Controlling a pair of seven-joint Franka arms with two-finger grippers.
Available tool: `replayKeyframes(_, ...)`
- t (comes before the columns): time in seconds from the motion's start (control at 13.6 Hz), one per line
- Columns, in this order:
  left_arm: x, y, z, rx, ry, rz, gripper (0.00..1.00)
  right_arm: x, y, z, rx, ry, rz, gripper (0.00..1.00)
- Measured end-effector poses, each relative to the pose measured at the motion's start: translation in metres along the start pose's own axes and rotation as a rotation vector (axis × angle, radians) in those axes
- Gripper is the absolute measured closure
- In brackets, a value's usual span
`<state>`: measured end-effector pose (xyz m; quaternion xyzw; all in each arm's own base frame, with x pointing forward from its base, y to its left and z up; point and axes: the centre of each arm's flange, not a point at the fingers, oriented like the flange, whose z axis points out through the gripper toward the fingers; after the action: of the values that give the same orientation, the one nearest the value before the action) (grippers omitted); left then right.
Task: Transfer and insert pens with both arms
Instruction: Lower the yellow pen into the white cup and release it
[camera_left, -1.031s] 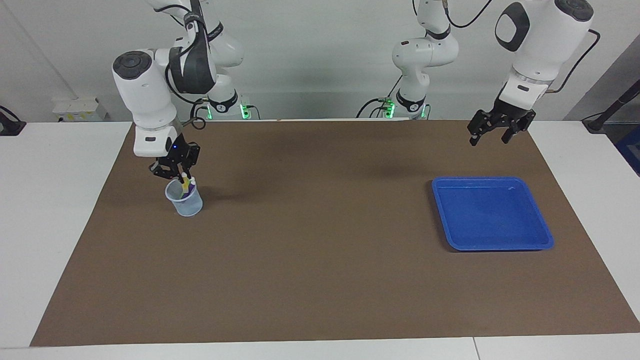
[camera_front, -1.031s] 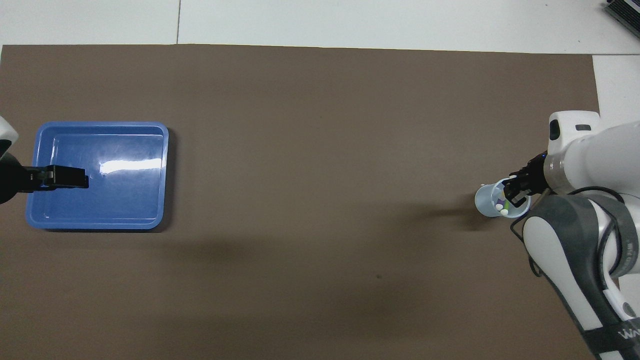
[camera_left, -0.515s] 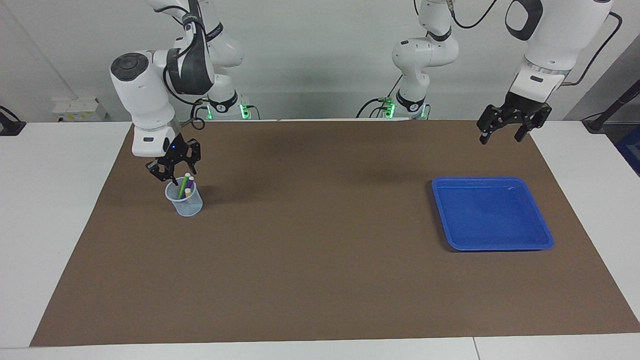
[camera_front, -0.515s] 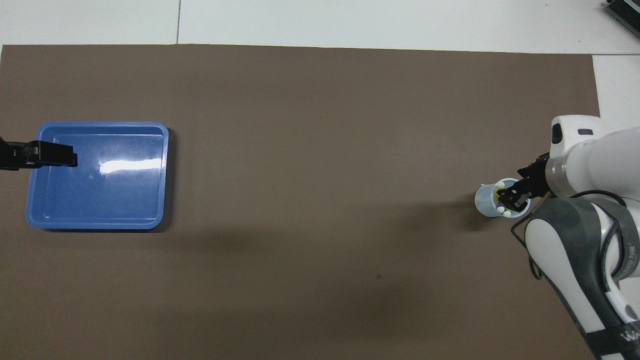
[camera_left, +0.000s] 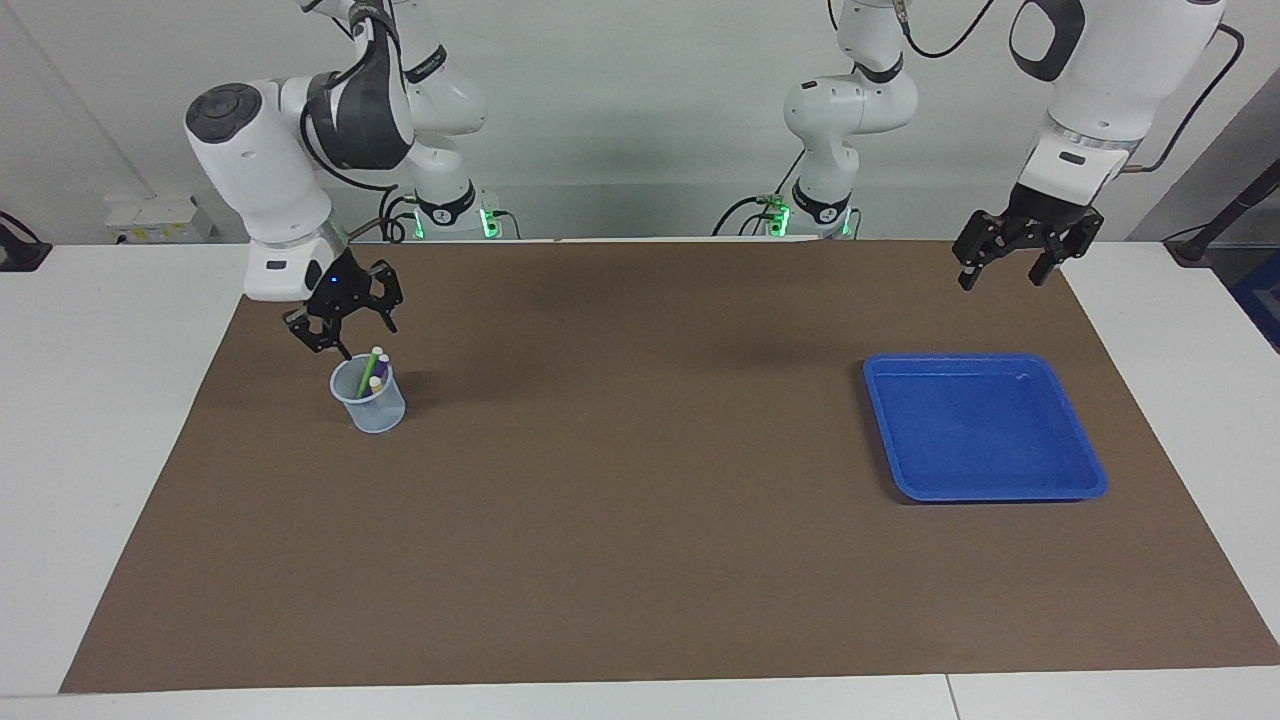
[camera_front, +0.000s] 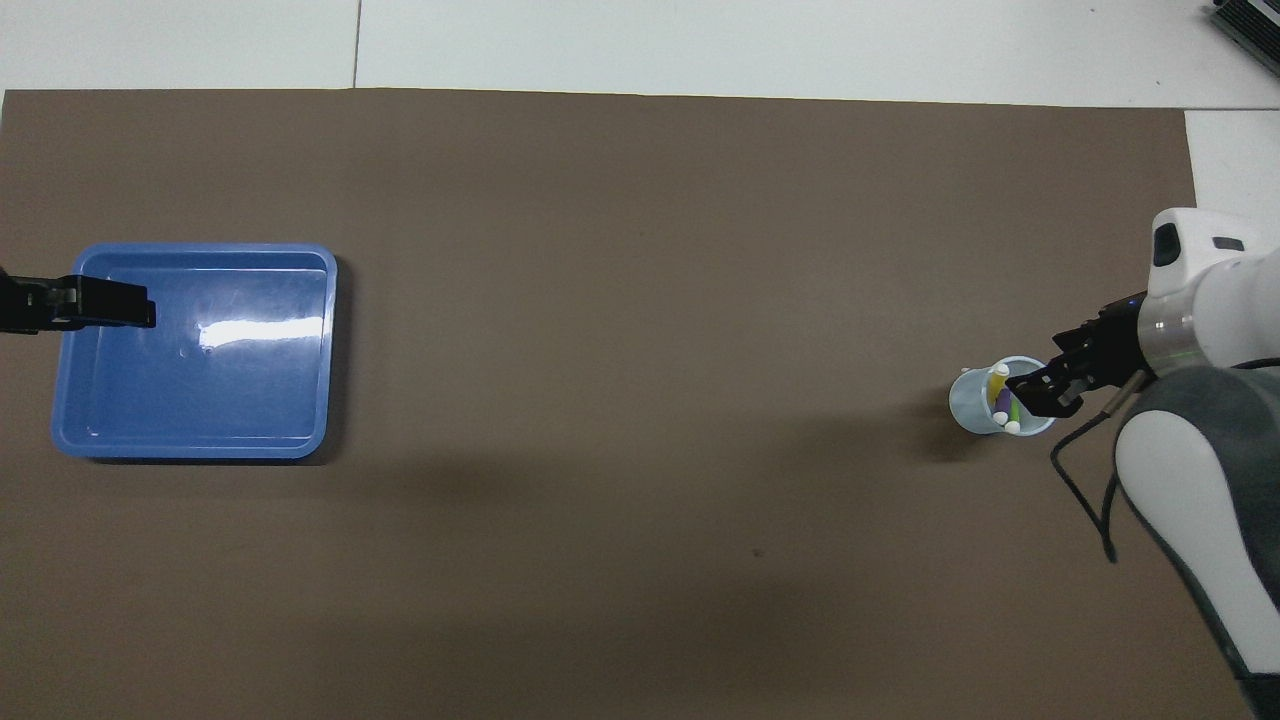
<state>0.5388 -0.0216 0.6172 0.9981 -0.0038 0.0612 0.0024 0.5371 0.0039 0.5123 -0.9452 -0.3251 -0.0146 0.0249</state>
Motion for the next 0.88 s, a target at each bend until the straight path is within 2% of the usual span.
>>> replayKeyframes(0.15, 0.000, 0.000, -0.001, 0.000, 0.000, 0.000, 0.00, -0.003, 0.002, -0.022, 0.010, -0.008, 0.060, 0.30)
replayKeyframes(0.22, 0.000, 0.000, -0.001, 0.000, -0.006, 0.000, 0.00, -0.002, 0.001, -0.030, 0.013, -0.011, 0.100, 0.25)
replayKeyframes(0.37, -0.001, 0.000, 0.000, 0.000, -0.015, 0.000, 0.00, 0.001, -0.006, -0.045, 0.019, -0.020, 0.180, 0.04)
replayKeyframes(0.44, -0.001, 0.000, 0.000, 0.000, -0.015, 0.000, 0.00, 0.004, -0.010, -0.053, 0.021, -0.025, 0.217, 0.00)
replayKeyframes(0.88, -0.001, 0.000, -0.005, 0.000, -0.011, 0.000, 0.00, -0.002, -0.021, -0.098, 0.045, -0.079, 0.270, 0.00)
